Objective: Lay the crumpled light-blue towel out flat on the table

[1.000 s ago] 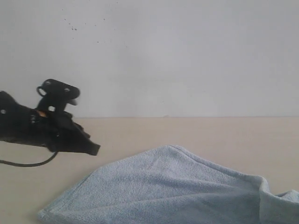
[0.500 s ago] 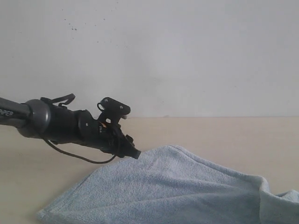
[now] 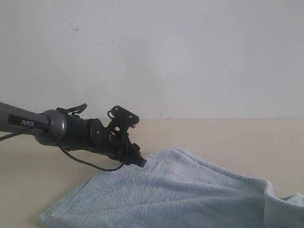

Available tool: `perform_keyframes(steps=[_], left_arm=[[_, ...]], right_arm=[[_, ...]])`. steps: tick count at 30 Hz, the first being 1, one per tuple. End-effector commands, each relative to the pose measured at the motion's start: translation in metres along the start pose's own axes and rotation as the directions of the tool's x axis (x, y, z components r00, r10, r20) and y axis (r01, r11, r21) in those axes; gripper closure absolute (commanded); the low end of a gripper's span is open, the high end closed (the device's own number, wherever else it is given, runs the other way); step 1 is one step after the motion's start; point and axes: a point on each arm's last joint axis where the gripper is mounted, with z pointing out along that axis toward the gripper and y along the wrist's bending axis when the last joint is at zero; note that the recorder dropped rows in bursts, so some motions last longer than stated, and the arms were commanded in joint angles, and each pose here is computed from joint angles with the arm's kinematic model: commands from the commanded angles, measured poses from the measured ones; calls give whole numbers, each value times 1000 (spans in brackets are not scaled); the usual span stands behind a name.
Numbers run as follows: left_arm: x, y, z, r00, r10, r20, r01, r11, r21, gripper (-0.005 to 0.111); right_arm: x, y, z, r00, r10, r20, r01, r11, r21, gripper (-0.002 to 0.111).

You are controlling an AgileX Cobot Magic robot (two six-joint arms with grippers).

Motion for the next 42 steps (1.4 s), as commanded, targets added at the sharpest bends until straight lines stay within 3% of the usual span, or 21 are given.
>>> perform_keyframes(steps=[1,7,9,10,11,12,18,21,25,29,32,35,42], left_arm=[[-5,-12,-1,999,39,-2,-39,999,26,57],[7,-26,13,996,91,-18,-90,995,40,57],[11,-28,16,995,92,-44,-89,994,57,72],[11,-29,15,994,94,-53,-90,994,67,90],[11,-29,14,994,94,-59,-90,993,74,100],[10,-29,12,994,95,-62,-90,993,78,102],[-4,-47,-8,987,135,-93,-119,980,161,102],[-17,-79,-22,974,216,-73,-195,954,230,102],[-15,-125,-28,949,303,-82,-263,910,321,102],[-20,-132,-38,940,331,-89,-280,892,354,102],[-26,-119,-53,924,366,-112,-305,880,364,102],[-31,-112,-74,939,330,-99,-276,892,357,102],[-1,-133,-91,953,293,-76,-239,884,403,102]], right_arm=[[0,1,0,1000,-6,10,6,1000,-1,107],[0,1,0,1000,-6,10,6,1000,-1,107],[0,1,0,1000,-6,10,6,1000,-1,107],[0,1,0,1000,-6,10,6,1000,-1,107],[0,1,0,1000,-6,10,6,1000,-1,107],[0,1,0,1000,-6,10,6,1000,-1,107],[0,1,0,1000,-6,10,6,1000,-1,107],[0,1,0,1000,-4,9,4,1000,-2,107],[0,1,0,1000,-4,9,4,1000,-2,107],[0,1,0,1000,-4,9,4,1000,-2,107],[0,1,0,1000,-4,11,4,1000,-2,107],[0,1,0,1000,-4,14,4,1000,-3,107],[-1,1,0,1000,-4,18,4,1000,-4,107]])
